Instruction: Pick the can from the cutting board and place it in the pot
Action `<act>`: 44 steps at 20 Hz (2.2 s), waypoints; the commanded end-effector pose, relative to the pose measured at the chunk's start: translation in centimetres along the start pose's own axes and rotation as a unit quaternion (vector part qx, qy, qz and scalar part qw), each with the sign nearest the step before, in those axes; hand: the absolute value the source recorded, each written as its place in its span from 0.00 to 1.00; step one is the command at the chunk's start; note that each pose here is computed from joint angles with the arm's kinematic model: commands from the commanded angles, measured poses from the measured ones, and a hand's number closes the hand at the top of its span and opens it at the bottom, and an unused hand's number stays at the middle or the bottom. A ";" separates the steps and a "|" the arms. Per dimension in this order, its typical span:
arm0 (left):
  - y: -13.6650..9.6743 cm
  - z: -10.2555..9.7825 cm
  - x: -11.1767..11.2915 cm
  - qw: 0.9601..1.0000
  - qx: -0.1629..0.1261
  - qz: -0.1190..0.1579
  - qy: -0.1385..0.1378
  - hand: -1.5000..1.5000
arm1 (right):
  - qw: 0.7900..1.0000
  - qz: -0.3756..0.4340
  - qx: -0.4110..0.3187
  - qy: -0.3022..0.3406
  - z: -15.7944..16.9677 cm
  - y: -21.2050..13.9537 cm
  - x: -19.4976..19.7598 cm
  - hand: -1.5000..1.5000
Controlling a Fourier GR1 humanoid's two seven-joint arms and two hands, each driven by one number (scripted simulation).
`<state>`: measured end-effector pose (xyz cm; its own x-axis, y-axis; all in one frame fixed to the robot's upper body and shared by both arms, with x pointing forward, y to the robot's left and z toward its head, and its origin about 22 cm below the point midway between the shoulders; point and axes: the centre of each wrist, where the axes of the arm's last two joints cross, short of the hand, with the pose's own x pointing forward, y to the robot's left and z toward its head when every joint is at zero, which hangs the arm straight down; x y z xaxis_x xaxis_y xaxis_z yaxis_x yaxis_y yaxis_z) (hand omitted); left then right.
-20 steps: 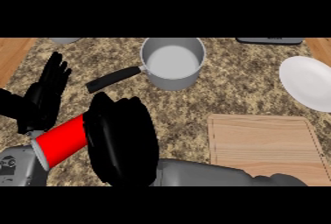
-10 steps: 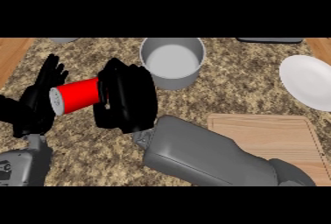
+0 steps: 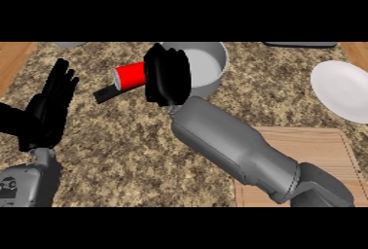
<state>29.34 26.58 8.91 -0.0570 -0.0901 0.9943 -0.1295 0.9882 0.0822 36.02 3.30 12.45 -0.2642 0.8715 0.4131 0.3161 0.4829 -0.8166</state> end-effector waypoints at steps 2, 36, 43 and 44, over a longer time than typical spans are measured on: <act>-1.7 -0.1 -0.8 1.000 -0.022 0.002 -0.002 0.50 | 0.999 0.041 -0.008 0.009 -1.9 1.3 -2.8 1.00; 0.1 0.1 1.9 1.000 0.004 0.005 0.001 0.50 | 0.907 -0.412 0.045 0.072 -3.3 -1.1 -19.6 0.00; 0.0 1.0 -1.0 1.000 0.008 0.002 0.006 0.50 | 0.908 -0.409 0.066 0.064 -4.4 -3.3 -22.7 0.00; 2.5 1.0 -1.1 1.000 0.007 0.008 0.006 0.50 | 0.907 -0.410 0.069 0.070 -3.8 -2.1 -22.3 0.00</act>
<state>28.80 27.91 8.43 -0.0482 -0.0834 0.9954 -0.1464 0.9863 0.0756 44.45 -15.20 6.87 -0.2449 0.2362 0.9403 -0.0386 0.9667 -0.2529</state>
